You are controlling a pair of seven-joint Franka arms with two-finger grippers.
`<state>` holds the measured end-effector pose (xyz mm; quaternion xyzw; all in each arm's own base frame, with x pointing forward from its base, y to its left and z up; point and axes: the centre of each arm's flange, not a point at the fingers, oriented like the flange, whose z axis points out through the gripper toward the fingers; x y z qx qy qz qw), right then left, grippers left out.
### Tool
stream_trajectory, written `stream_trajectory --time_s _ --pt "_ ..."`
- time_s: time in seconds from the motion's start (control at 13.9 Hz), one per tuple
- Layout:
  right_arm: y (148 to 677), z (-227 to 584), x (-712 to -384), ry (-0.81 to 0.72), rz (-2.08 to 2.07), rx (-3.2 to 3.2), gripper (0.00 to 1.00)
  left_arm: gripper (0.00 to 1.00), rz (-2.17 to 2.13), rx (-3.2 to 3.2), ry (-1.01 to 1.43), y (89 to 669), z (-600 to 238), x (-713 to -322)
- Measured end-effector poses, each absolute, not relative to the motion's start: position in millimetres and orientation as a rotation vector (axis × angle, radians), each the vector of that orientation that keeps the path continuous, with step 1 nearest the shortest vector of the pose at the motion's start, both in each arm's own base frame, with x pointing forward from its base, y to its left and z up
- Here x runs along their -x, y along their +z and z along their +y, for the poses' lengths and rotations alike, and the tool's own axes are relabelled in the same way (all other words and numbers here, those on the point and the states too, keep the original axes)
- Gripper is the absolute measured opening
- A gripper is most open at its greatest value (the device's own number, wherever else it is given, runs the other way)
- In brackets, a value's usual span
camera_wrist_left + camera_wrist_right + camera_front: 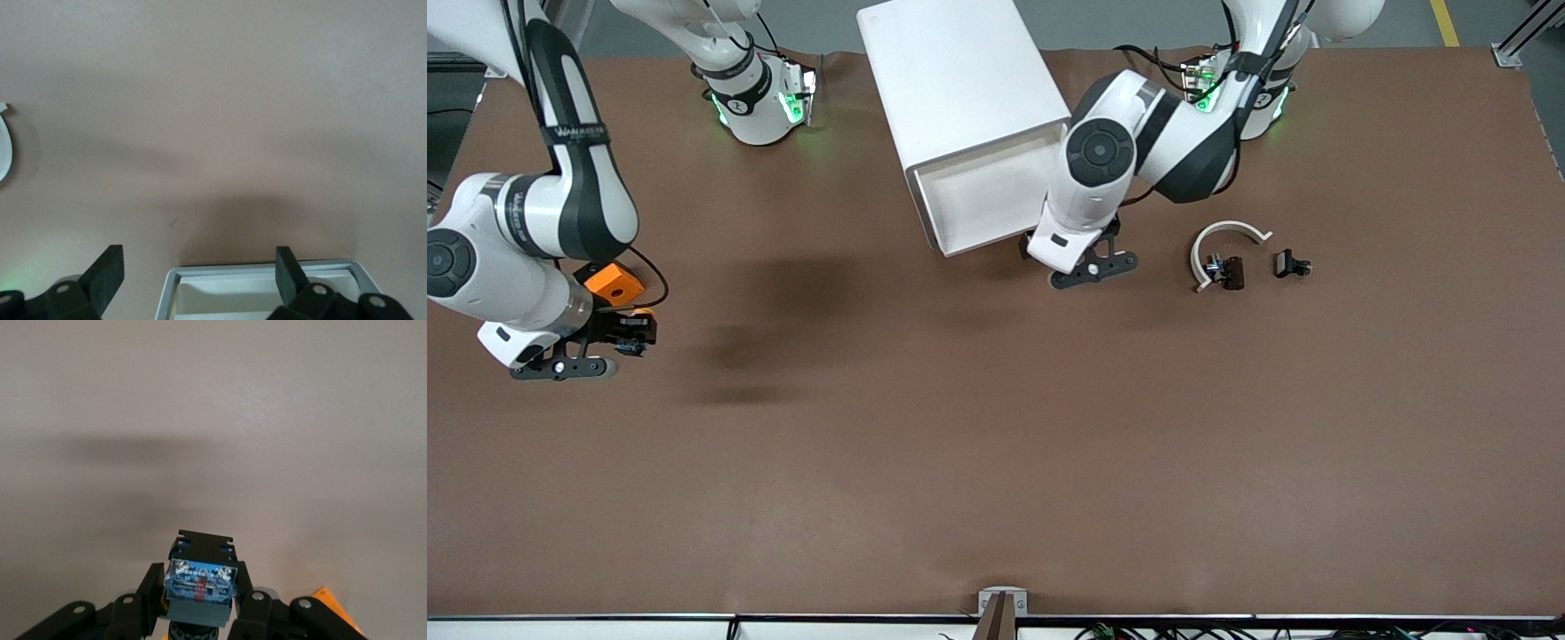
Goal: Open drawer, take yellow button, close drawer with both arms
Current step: 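Push the drawer closed with the left gripper while the right gripper holds the button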
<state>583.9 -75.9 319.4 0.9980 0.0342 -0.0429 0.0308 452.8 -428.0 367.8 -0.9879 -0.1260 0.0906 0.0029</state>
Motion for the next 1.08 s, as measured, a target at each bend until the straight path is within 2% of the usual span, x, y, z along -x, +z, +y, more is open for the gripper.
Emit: stream_trajectory --time_s 0.43,0.86,1.08 --pt "240 -119 -581 -0.194 0.104 -3.090 0.47 1.00 -0.344 3.093 0.315 362 -467 -410" --pt "190 -125 -583 -0.212 0.097 -3.094 0.47 1.00 -0.288 3.076 0.377 351 -509 -351" --pt "177 -125 -586 -0.229 0.099 -3.096 0.47 1.00 -0.295 3.083 0.441 351 -517 -333"
